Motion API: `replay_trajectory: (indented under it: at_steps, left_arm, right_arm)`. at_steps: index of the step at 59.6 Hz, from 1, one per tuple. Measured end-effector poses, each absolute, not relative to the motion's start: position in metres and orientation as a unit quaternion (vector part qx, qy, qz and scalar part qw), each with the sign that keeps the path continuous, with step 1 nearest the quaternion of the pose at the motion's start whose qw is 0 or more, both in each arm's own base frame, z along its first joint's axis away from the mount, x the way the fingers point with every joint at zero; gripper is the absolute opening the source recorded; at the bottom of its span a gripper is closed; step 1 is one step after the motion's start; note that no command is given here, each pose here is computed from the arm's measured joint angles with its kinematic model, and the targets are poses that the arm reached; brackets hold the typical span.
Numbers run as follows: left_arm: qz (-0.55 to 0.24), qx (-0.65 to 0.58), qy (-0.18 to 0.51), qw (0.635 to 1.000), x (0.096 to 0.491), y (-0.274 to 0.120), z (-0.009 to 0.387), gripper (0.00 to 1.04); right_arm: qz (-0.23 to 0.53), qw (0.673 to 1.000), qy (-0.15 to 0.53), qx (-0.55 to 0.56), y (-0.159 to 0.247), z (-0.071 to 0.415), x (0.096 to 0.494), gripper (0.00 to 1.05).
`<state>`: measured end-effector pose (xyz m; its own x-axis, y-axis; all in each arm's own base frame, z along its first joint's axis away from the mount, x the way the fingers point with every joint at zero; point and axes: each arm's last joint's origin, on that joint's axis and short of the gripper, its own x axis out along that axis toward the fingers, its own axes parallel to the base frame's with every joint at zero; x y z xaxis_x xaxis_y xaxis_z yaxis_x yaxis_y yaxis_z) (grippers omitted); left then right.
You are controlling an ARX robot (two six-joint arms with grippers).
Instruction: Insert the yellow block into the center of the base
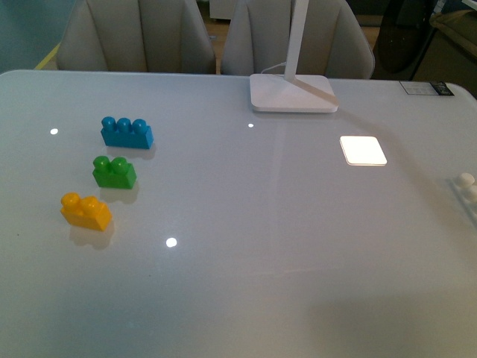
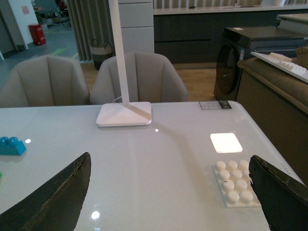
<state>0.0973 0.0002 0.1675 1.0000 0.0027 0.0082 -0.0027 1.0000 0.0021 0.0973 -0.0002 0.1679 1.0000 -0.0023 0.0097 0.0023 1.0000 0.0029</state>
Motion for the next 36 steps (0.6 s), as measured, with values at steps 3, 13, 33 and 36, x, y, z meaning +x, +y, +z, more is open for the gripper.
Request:
replay_trajectory:
  at_steps: [3, 13, 33, 36]
  left_arm:
    - [0.001, 0.001, -0.004, 1.000, 0.0973, 0.0002, 0.1675, 0.97]
    - [0.001, 0.001, -0.004, 1.000, 0.0973, 0.0002, 0.1675, 0.97]
    - [0.001, 0.001, -0.004, 1.000, 0.0973, 0.0002, 0.1675, 0.97]
    - [0.001, 0.001, -0.004, 1.000, 0.0973, 0.0002, 0.1675, 0.97]
  right_arm:
    - [-0.001, 1.000, -0.005, 0.001, -0.0002, 0.1679, 0.0973, 0.96]
    - [-0.001, 1.000, -0.005, 0.001, -0.0002, 0.1679, 0.0973, 0.96]
    - [-0.001, 1.000, -0.005, 0.001, -0.0002, 0.1679, 0.0973, 0.96]
    - [-0.001, 1.000, -0.005, 0.001, -0.0002, 0.1679, 0.0973, 0.96]
